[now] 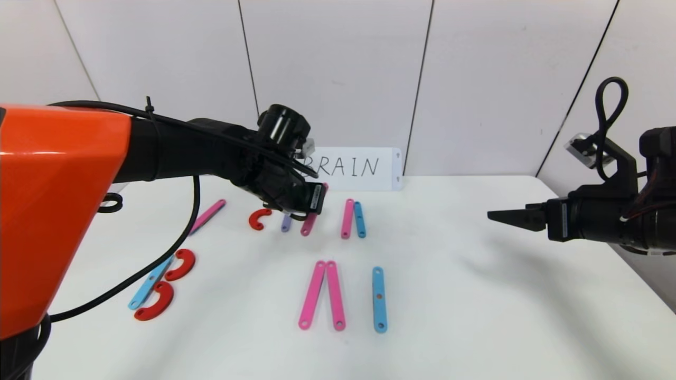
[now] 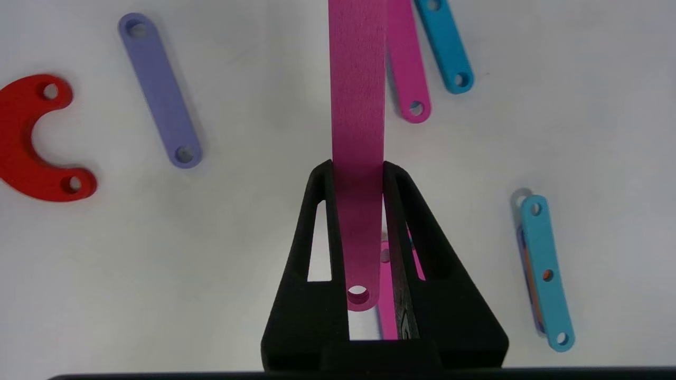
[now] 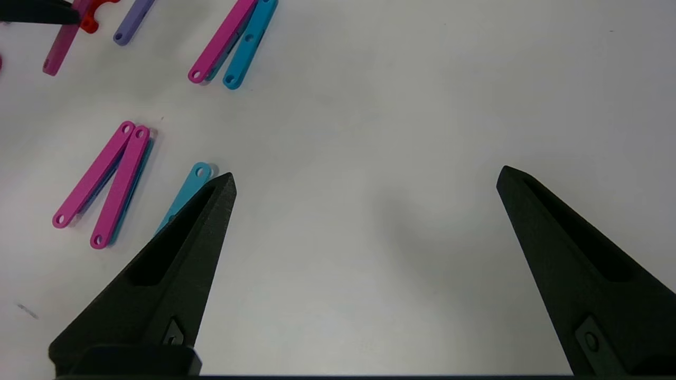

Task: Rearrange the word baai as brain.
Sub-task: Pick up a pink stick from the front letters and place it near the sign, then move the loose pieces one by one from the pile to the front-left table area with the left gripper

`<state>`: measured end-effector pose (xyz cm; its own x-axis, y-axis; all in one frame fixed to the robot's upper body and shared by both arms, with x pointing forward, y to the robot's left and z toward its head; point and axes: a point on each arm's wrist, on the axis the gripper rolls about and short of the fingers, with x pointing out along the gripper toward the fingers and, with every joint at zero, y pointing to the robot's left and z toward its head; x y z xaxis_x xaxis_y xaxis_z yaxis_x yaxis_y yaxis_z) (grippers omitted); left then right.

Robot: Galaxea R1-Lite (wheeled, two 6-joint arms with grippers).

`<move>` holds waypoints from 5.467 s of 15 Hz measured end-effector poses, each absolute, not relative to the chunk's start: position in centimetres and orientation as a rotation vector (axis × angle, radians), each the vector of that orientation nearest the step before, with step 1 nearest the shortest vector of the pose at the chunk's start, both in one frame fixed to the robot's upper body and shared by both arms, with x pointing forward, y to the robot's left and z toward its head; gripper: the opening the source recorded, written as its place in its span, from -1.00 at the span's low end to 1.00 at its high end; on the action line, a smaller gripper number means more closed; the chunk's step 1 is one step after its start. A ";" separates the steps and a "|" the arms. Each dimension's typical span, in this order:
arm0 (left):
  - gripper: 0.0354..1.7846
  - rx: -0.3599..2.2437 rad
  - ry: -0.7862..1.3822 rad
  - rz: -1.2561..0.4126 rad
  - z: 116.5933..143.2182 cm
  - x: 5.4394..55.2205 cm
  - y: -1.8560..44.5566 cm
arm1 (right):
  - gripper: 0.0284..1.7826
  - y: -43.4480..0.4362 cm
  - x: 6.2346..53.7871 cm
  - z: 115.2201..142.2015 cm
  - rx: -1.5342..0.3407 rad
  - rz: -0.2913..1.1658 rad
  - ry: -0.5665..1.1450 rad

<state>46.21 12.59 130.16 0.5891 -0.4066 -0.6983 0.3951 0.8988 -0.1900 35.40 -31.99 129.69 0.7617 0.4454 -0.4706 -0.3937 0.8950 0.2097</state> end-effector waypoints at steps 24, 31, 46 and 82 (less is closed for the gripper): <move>-0.73 -0.077 0.598 -0.770 122.0 48.9 0.2 | 0.94 -33.4 35.8 129.5 0.109 0.481 0.440; -0.57 -0.056 0.606 -0.744 120.8 48.8 -0.5 | 0.94 -33.3 35.8 129.3 0.105 0.484 0.428; 0.95 -0.099 0.542 -0.661 126.4 50.1 4.5 | 0.94 -33.3 35.8 128.9 0.113 0.506 0.436; 0.95 -0.021 0.872 0.036 124.5 55.5 36.5 | 0.94 -33.0 36.2 128.2 0.115 0.510 0.462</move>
